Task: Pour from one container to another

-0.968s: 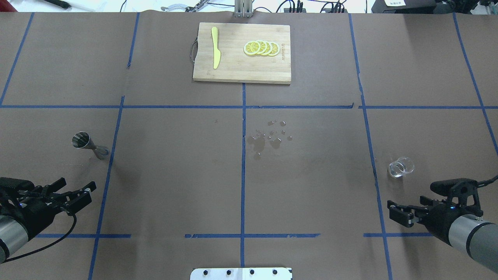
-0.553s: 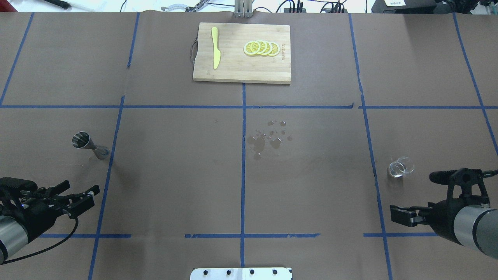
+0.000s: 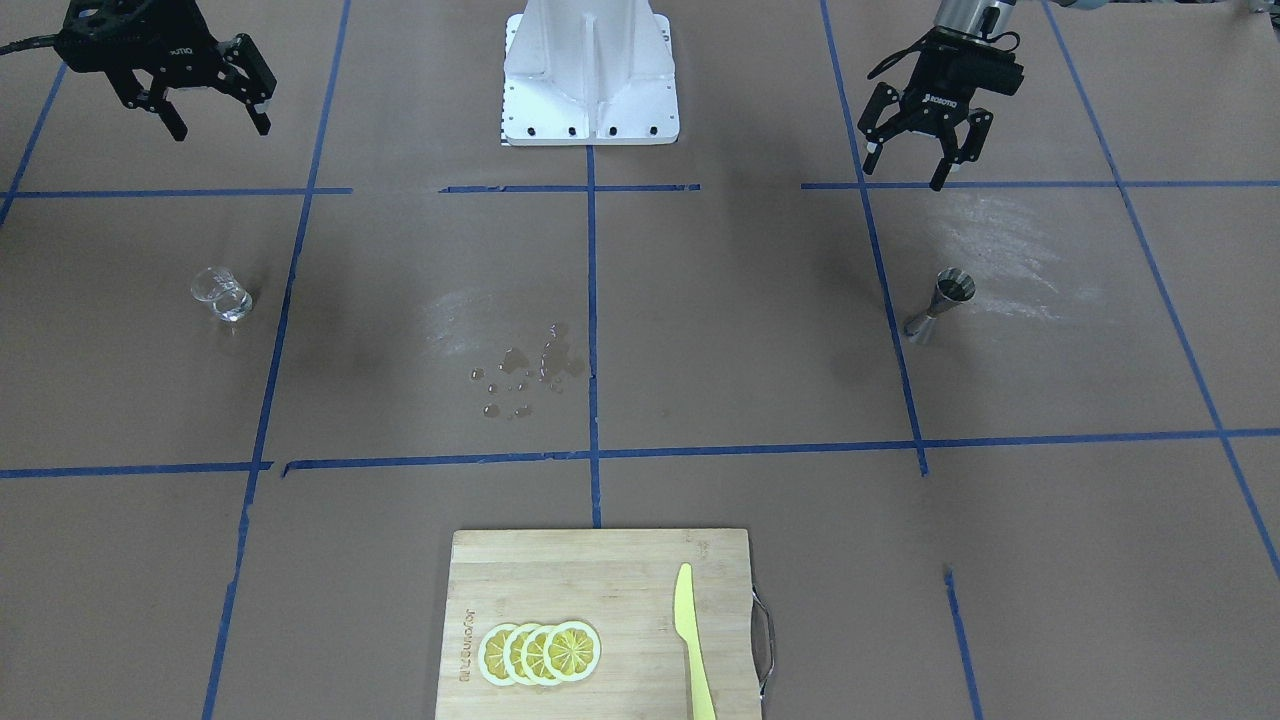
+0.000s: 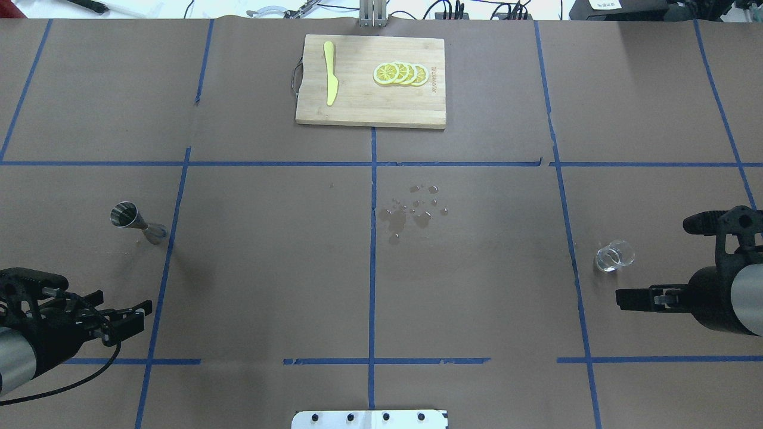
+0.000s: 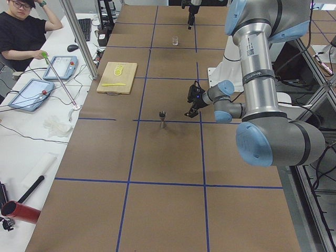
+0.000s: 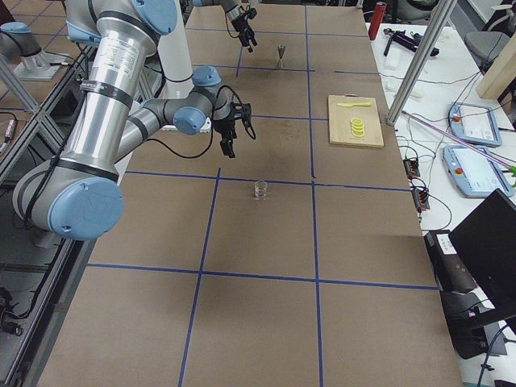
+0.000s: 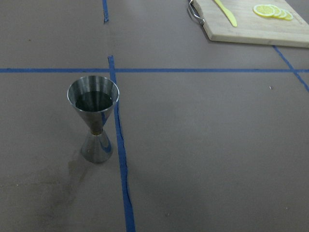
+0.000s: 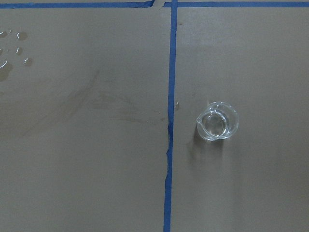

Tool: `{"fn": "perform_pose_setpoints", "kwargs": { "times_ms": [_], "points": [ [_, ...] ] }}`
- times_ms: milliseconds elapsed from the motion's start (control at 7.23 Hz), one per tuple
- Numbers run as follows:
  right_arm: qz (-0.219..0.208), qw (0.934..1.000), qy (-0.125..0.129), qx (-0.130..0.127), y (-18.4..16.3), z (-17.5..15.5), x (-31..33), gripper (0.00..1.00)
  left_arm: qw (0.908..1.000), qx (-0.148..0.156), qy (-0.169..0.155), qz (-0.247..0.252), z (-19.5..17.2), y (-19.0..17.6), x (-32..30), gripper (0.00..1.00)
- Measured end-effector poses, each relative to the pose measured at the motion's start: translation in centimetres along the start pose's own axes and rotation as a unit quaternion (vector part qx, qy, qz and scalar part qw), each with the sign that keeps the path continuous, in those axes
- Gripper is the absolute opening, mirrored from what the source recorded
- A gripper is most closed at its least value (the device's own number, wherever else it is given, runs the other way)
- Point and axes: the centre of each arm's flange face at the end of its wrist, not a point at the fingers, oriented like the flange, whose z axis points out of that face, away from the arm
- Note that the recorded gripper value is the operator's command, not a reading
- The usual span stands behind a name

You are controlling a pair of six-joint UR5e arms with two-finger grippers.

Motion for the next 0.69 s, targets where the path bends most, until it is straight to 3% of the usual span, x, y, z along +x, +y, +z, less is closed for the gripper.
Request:
{"fn": "perform_pose_setpoints", "kwargs": {
  "times_ms": [415,553,692],
  "points": [
    [-0.029,0.9988,0.029,-0.027,-2.6,-0.9,1.1,1.0,0.9918,-0.104,-0.061,0.044,-0.7,-0.6,1.6,1.0],
    [-0.049,0.9972,0.044,-0.035,-4.7,-1.6,1.2,1.0,0.9879,-0.129,-0.065,0.057,-1.0,-1.0,1.8,1.0],
    [-0.073,0.9947,0.06,-0.041,-7.1,-2.7,1.1,1.0,0.9858,-0.132,-0.068,0.078,-1.3,-2.7,1.3,1.0]
  ]
}}
